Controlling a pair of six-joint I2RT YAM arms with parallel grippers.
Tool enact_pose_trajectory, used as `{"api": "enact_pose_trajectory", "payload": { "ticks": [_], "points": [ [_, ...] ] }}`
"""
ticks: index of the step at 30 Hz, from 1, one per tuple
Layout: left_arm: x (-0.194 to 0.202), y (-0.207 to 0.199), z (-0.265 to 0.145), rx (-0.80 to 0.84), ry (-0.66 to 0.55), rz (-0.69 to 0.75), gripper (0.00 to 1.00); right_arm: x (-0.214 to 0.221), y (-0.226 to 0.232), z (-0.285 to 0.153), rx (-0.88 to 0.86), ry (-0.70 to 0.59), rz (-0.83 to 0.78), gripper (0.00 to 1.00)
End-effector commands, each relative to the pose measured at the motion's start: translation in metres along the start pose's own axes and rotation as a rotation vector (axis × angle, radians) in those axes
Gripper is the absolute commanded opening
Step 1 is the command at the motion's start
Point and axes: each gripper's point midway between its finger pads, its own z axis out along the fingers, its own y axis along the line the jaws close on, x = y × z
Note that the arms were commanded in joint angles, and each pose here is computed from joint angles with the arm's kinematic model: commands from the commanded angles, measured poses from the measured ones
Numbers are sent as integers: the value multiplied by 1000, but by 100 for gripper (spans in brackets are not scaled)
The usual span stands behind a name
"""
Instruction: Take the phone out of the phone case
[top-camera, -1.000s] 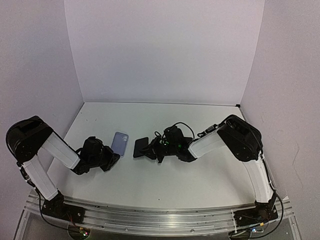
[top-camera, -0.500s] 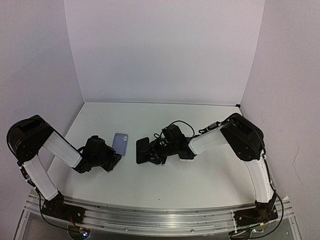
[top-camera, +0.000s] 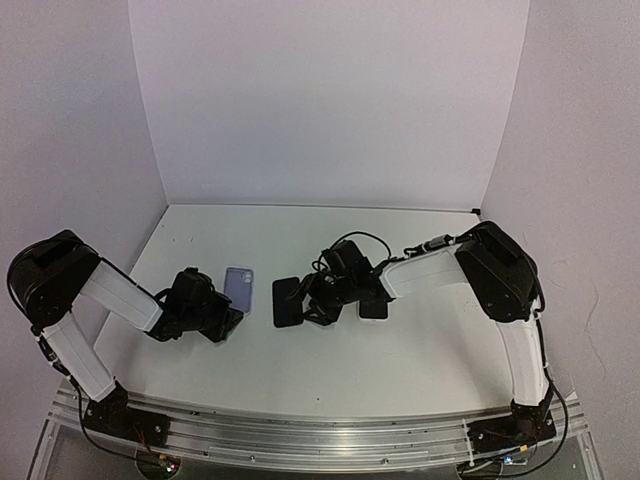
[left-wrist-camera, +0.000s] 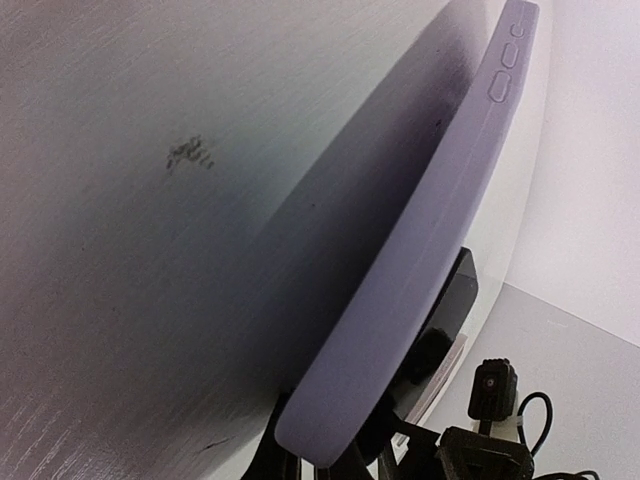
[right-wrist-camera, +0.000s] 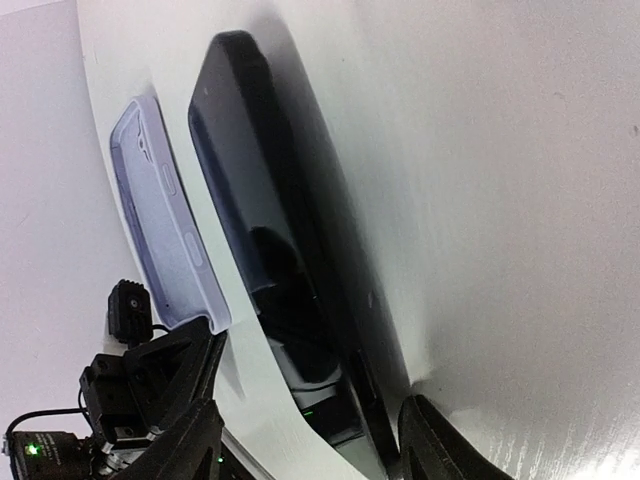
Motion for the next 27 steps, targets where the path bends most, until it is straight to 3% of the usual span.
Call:
{"api": "enact_pose_trajectory", "payload": {
  "ticks": [1, 6, 10, 15, 18, 24, 27],
  "points": [
    [3, 115, -22, -411, 34, -64, 5, 2, -32, -5, 174, -19, -5, 62],
    [-7, 115, -28, -411, 23, -55, 17, 2, -28, -9, 211, -34, -66, 63],
    [-14, 110, -32, -401, 7, -45, 18, 4, -14, -15, 220, -30, -200, 61],
    [-28, 94, -38, -393, -24, 10, 21, 13, 5, -33, 210, -22, -551, 59],
    [-38, 79, -42, -381, -35, 78, 22, 19, -6, -41, 248, -6, -779, 59],
    [-57, 6, -59, -191, -96, 316, 25, 29, -29, -32, 292, 58, -1044, 60],
    [-48, -65, -74, 34, -96, 644, 24, 35, -31, -24, 305, 67, -1159, 62]
  ]
}}
